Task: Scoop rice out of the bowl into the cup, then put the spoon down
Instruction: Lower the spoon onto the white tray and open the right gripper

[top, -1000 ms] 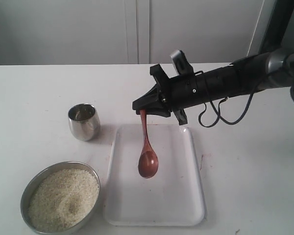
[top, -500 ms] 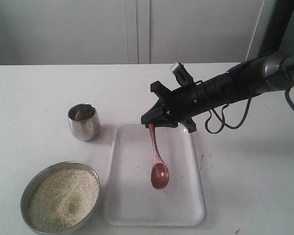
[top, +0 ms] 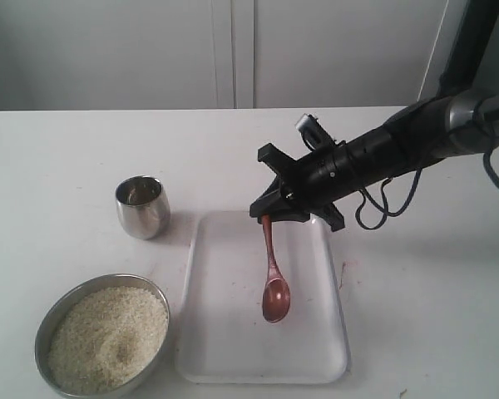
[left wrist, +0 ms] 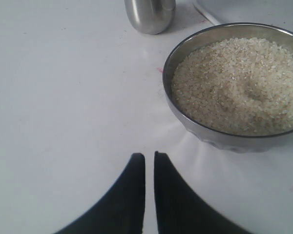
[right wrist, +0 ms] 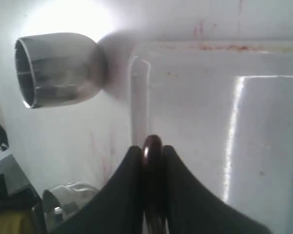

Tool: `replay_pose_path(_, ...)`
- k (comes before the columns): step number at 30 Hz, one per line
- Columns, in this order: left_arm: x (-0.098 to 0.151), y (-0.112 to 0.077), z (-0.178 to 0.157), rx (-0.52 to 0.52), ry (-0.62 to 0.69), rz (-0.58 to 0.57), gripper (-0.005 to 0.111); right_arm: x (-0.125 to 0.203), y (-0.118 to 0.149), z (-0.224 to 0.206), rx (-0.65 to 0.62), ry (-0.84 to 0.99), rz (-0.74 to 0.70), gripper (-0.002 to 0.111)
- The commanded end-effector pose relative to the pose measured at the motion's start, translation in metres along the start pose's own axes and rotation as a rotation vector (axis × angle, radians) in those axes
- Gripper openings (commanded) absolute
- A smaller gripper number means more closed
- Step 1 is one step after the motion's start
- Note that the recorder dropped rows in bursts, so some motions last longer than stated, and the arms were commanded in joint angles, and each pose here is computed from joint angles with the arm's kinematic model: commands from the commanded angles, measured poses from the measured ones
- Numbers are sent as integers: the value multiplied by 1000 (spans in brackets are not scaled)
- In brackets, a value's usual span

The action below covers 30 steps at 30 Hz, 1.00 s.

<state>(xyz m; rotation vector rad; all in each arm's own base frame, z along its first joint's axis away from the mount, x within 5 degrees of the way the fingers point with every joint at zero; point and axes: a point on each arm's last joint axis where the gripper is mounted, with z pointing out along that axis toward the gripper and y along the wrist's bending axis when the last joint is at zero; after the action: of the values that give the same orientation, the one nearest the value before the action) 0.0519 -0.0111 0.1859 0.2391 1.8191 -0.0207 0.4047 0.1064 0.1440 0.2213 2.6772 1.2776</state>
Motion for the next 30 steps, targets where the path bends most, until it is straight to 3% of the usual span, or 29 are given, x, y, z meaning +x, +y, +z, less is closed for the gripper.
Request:
replay_pose_path(1,2,0,0,0,5,-4,14,2,-4,2,61,4,-13,0)
replay_pose_path(16,2,0,0,0,5,-4,14,20,11,34,203,27,-151,0)
replay_pose_path(30,2,0,0,0,5,-4,14,18,20,29,267,-29,-220,0)
